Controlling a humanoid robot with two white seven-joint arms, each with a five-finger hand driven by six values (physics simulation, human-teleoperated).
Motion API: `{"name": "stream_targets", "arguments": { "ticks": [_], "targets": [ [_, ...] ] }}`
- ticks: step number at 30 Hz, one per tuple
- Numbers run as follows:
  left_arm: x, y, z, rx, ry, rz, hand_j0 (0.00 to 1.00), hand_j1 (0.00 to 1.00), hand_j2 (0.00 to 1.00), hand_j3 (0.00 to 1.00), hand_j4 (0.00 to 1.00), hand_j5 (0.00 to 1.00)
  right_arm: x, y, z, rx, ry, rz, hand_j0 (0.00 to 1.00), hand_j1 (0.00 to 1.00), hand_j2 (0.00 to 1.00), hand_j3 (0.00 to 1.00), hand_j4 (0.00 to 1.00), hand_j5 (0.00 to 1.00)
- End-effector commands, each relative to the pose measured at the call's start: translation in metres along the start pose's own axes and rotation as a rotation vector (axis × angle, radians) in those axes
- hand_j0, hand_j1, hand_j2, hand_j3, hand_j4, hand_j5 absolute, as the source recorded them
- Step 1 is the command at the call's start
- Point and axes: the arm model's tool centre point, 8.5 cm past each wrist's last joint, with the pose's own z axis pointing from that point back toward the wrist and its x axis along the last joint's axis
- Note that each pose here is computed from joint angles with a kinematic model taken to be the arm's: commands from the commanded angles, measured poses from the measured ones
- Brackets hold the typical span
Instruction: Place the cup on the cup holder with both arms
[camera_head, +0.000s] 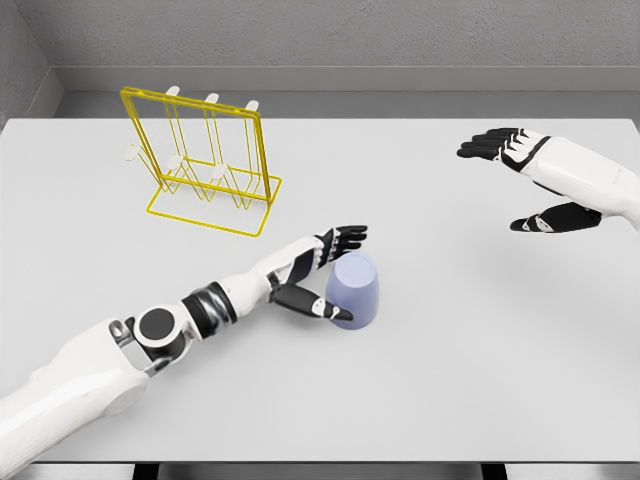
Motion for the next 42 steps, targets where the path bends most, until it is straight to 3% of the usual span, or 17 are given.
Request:
{"name": "stream_targets", "arguments": {
  "ticks": [1,7,9,12,17,21,25,34,42],
  "targets": [
    [0.0,-0.003,-0.002,-0.007,-0.002,0.003,1.0,1.0,1.0,1.0,1.0,1.0,0.0,-0.001,0.0,-0.004,-0.001,-0.006,1.0,1.0,1.0,1.0,1.0,1.0],
    [0.0,-0.007,-0.003,-0.015,-0.006,-0.006,1.0,1.0,1.0,1.0,1.0,1.0,0.0,0.0,0.0,-0.004,0.001,-0.007,1.0,1.0,1.0,1.0,1.0,1.0],
    [0.002,-0.007,-0.003,-0.015,-0.015,-0.005,0.88,0.88,0.88,0.88,0.88,0.88,0.0,0.0,0.0,-0.004,0.001,-0.007,1.0,1.0,1.0,1.0,1.0,1.0],
    [0.003,-0.008,-0.003,-0.018,-0.022,-0.007,0.79,0.79,0.79,0.79,0.79,0.79,0.0,0.0,0.0,-0.004,0.001,-0.007,1.0,1.0,1.0,1.0,1.0,1.0],
    [0.003,-0.008,-0.003,-0.019,-0.025,-0.006,0.71,0.71,0.71,0.71,0.71,0.71,0.0,0.0,0.0,-0.004,0.001,-0.007,1.0,1.0,1.0,1.0,1.0,1.0],
    [0.006,-0.008,-0.002,-0.016,-0.057,-0.011,0.59,0.59,0.59,0.59,0.59,0.59,0.0,-0.001,0.0,-0.006,0.001,-0.007,1.0,1.0,1.0,1.0,1.0,1.0],
    [0.008,-0.007,-0.002,-0.015,-0.063,-0.014,0.59,0.59,0.59,0.59,0.59,0.59,0.0,-0.001,0.0,-0.006,0.001,-0.007,1.0,1.0,1.0,1.0,1.0,1.0],
    [0.033,-0.002,-0.002,-0.003,-0.145,-0.022,0.59,0.59,0.59,0.59,0.59,0.59,0.0,-0.001,0.0,-0.006,-0.001,-0.006,1.0,1.0,1.0,1.0,1.0,1.0],
    [0.055,0.014,0.005,0.031,-0.193,-0.044,0.6,0.6,0.6,0.6,0.6,0.6,0.001,-0.001,0.0,-0.006,-0.004,-0.003,1.0,1.0,1.0,1.0,1.0,1.0]
  ]
}}
